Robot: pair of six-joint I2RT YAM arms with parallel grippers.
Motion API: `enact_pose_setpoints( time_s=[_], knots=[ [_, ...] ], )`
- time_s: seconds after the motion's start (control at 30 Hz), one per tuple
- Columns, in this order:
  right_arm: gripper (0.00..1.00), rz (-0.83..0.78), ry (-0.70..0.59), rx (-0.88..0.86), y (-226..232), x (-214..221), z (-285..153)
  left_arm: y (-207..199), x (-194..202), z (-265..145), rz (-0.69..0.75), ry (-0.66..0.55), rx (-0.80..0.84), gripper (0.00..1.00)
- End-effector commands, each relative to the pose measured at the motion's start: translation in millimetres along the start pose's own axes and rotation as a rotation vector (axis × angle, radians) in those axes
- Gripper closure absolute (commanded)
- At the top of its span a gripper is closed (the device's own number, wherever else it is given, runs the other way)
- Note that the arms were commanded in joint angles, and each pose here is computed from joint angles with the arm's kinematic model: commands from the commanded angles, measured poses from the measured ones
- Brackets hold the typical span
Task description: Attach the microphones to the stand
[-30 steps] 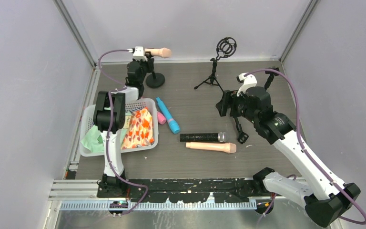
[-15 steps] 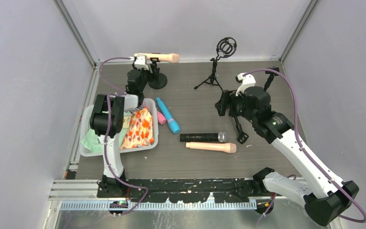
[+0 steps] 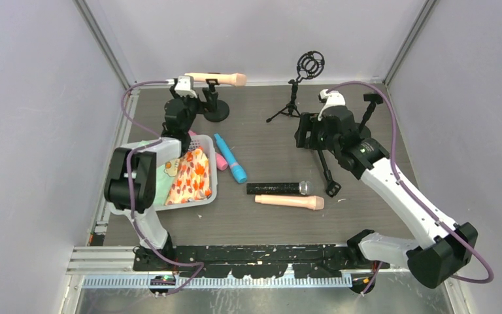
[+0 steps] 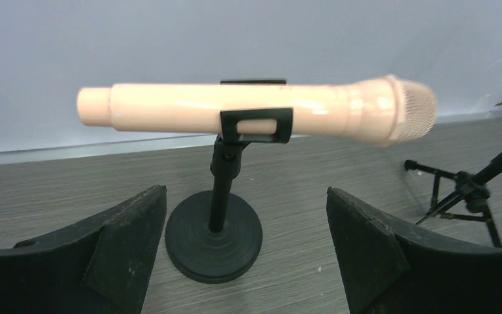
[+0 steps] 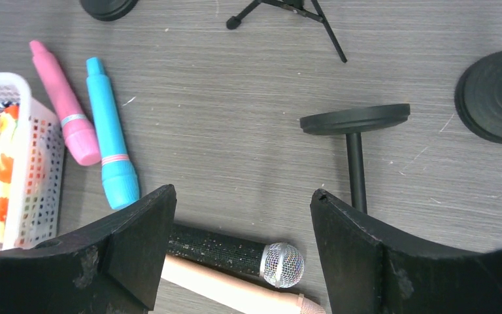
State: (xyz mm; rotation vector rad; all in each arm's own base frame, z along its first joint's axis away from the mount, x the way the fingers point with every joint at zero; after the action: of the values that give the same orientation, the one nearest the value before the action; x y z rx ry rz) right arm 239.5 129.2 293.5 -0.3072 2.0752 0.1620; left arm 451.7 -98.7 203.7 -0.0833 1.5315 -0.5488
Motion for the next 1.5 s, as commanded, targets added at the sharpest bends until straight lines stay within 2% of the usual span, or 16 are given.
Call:
enact_pose_setpoints(
  time_s=[0.0, 0.23, 0.33, 0.5, 0.67, 0.9, 1.13, 1.47],
  knots=[
    [0.2, 0.048, 0.02, 0.058, -6, -12, 9, -23, -38, -23, -0.04, -0.063, -0.029, 0.07],
    [0.2, 0.133, 0.067, 0.124, -20, -11, 31, -52, -51, -62, -0.094, 0.052, -0.155, 0.07],
    [0.2, 0.178, 0.046, 0.144, -29, -14, 40, -58, -51, -79, -0.21, 0.129, -0.22, 0.08],
    [0.19, 0.249, -0.014, 0.157, -44, -20, 55, -68, -48, -102, -0.301, 0.23, -0.231, 0.09],
    [0.19, 0.291, -0.062, 0.152, -54, -26, 67, -74, -43, -123, -0.352, 0.279, -0.21, 0.09],
    [0.19, 0.327, 0.017, 0.277, -67, -11, 68, -75, -34, -142, -0.373, 0.348, -0.218, 0.09],
    [0.18, 0.29, 0.188, 0.243, -66, 18, 67, -75, -33, -150, -0.371, 0.363, -0.228, 0.09],
    [0.18, 0.458, 0.321, 0.286, -59, 63, 76, -78, -34, -148, -0.382, 0.397, -0.213, 0.1]
  ],
)
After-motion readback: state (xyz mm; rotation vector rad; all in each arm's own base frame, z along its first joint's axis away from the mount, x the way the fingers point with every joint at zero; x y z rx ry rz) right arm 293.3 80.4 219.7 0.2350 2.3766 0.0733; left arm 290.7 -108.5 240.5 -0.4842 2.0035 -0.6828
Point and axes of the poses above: each gripper's point midway between its finger pads, its own z axis out along the fingers, its own y axis along the line the jaws close on, x = y × z, the point moved 9 cm from there along -z, back along the fingers, and after that the axes turned 14 degrees about -z, right-handed, at the moved point
